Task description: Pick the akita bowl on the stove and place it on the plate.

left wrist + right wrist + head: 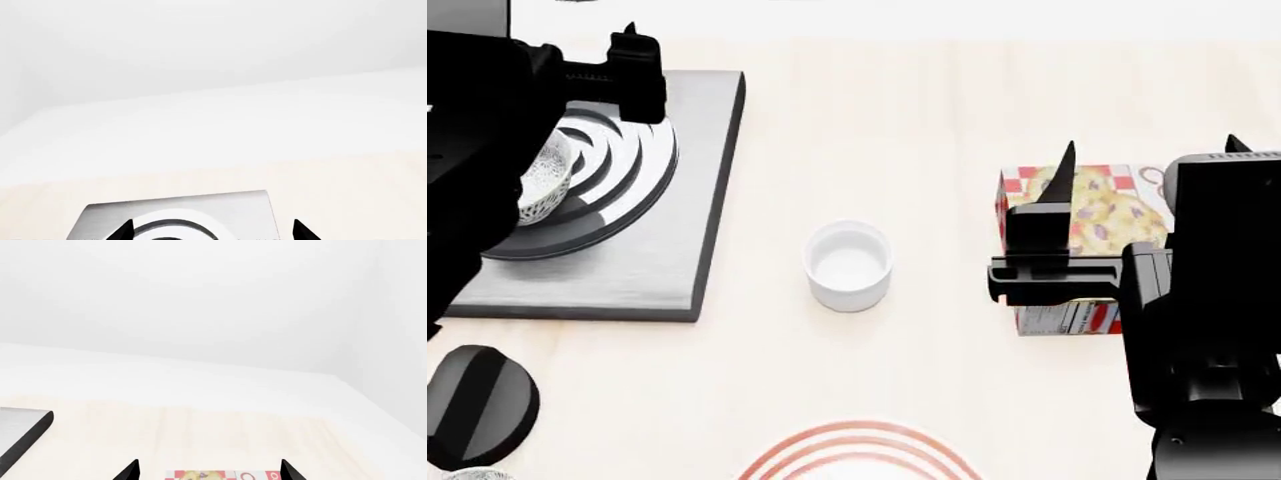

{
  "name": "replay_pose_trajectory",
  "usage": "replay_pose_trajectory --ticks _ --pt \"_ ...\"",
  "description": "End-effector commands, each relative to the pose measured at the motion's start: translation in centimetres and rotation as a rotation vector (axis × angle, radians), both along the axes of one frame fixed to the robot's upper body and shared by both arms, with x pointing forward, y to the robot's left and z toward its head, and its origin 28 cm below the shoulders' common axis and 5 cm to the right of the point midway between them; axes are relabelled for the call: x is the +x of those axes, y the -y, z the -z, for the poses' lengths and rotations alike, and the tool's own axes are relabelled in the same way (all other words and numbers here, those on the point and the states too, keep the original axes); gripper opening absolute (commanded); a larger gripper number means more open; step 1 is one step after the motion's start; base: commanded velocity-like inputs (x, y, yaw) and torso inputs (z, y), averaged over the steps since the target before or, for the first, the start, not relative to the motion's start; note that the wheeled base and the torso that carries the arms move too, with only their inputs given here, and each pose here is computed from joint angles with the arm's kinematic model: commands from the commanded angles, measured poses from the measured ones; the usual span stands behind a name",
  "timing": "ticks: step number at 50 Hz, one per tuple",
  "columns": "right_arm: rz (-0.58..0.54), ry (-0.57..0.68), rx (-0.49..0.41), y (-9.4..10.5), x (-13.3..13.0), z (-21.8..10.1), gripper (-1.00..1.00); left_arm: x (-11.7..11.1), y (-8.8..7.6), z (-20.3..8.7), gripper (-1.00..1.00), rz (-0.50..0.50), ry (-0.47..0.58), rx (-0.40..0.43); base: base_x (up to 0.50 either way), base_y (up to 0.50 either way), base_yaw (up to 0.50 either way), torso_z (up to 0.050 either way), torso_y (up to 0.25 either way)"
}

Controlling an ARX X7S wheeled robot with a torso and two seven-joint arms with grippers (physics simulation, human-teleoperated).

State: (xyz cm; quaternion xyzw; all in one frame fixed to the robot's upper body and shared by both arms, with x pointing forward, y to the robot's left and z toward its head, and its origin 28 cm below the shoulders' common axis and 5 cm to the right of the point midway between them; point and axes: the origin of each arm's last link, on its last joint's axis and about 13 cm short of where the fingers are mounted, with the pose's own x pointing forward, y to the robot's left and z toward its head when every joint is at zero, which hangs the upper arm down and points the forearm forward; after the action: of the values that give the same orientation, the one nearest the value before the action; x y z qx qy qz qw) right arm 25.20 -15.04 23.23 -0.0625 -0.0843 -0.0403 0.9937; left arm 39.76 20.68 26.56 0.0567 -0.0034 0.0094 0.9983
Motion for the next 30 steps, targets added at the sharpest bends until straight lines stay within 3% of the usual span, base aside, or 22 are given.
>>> replay_pose_trajectory --ticks 1,14,30 --pt "0.002 0.008 0.022 0.2 0.2 0.1 1.00 0.0 0.6 -0.1 1.00 0.035 -0.014 -0.037 0.00 0.00 0.00 0.000 0.000" --pt "0.002 0.008 0.018 0.2 0.1 0.0 1.00 0.2 0.4 0.7 1.00 -0.037 -0.105 0.096 0.00 0.00 0.00 0.000 0.000" --pt "0.002 0.006 0.017 0.2 0.2 0.0 1.00 0.5 0.1 1.8 1.00 -0.092 -0.165 0.159 0.00 0.00 0.00 0.000 0.000"
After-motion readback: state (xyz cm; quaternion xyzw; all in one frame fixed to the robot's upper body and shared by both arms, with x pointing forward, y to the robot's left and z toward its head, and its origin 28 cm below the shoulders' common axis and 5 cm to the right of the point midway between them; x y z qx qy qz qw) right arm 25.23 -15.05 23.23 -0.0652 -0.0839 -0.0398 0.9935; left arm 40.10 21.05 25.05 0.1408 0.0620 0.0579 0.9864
